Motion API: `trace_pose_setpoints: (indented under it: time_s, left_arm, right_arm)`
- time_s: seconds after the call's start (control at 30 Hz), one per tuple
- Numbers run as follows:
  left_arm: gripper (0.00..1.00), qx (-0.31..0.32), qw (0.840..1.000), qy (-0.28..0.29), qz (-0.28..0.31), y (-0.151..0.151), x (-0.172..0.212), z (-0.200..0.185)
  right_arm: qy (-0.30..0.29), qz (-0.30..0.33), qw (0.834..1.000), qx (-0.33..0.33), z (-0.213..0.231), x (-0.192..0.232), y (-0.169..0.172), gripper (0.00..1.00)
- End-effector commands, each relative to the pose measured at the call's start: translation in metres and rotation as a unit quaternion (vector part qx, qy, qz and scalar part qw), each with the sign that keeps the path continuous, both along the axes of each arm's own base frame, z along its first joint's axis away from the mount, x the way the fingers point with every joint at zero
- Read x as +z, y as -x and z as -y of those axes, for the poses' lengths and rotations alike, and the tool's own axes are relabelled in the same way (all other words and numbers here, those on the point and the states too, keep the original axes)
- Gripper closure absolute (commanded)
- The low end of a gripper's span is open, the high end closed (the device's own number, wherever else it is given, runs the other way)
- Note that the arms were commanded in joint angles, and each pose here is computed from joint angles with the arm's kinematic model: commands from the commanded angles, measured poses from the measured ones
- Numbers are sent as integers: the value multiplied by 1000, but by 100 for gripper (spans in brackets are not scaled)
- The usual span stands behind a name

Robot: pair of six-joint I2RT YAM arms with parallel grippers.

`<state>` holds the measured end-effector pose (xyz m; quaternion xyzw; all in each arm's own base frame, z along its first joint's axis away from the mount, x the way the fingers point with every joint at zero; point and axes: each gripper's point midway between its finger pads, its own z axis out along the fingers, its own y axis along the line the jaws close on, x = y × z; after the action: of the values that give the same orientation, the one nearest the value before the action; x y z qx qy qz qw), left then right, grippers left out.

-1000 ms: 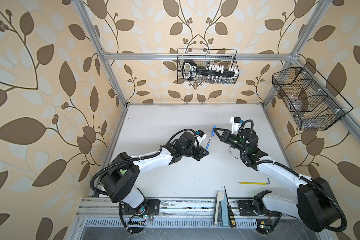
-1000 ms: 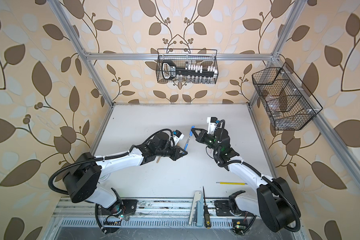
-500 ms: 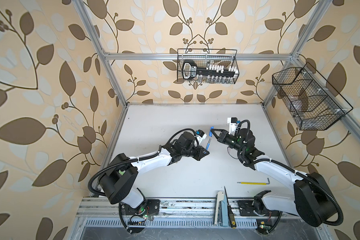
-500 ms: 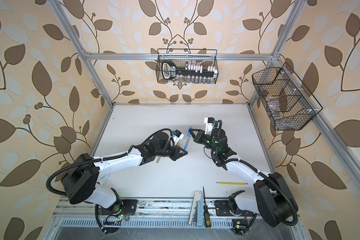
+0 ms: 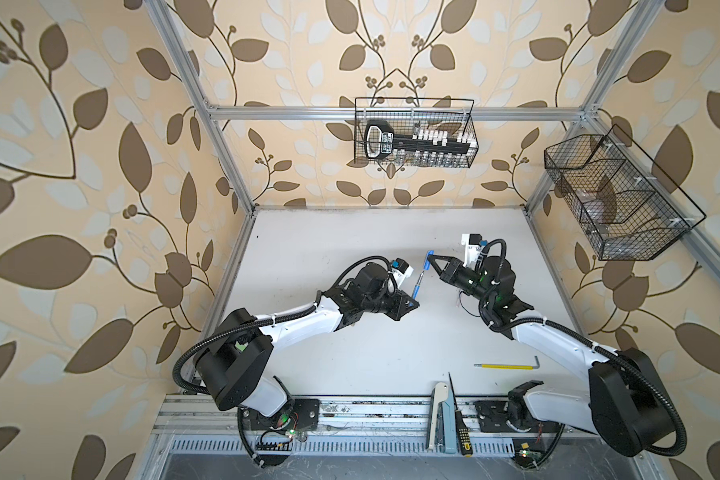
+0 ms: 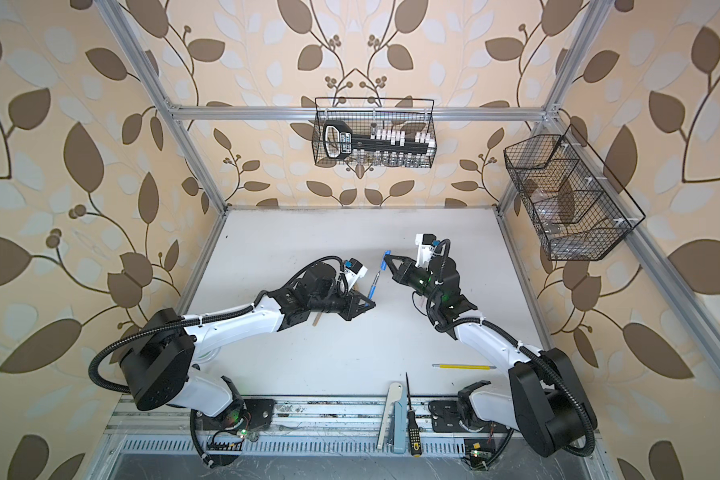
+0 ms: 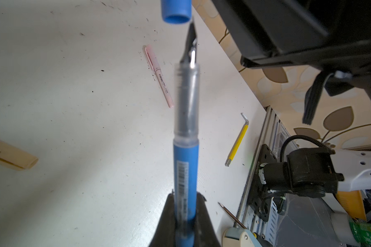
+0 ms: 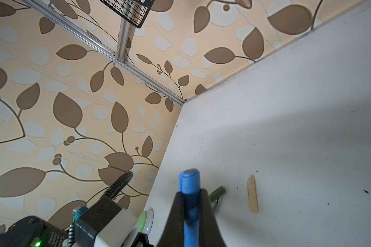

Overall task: Insert the pens into the pen caps
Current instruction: 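Align the blue cap above the nib held by the left gripper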

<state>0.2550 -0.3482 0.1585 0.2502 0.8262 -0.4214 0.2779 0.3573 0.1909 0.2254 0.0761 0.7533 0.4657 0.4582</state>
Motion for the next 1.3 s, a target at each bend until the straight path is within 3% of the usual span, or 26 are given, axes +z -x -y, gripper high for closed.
trace_pose_setpoints:
  time_s: [0.0, 0.5, 1.07, 1.27]
  left_arm:
    - [100, -17, 998, 37, 39, 2, 36, 8]
    - [100, -20, 998, 38, 39, 2, 36, 8]
    - [100, -15, 998, 36, 46, 0, 36, 7]
    - [100, -17, 998, 38, 48, 0, 38, 8]
  right_arm:
    - [-9, 26, 1000, -1, 0, 23, -2, 93]
    - [-16, 43, 999, 10, -4, 38, 1, 93]
    - [-7, 2, 1000, 31, -19, 1, 14, 93]
    - [-4, 10, 1000, 20, -14, 6, 16, 93]
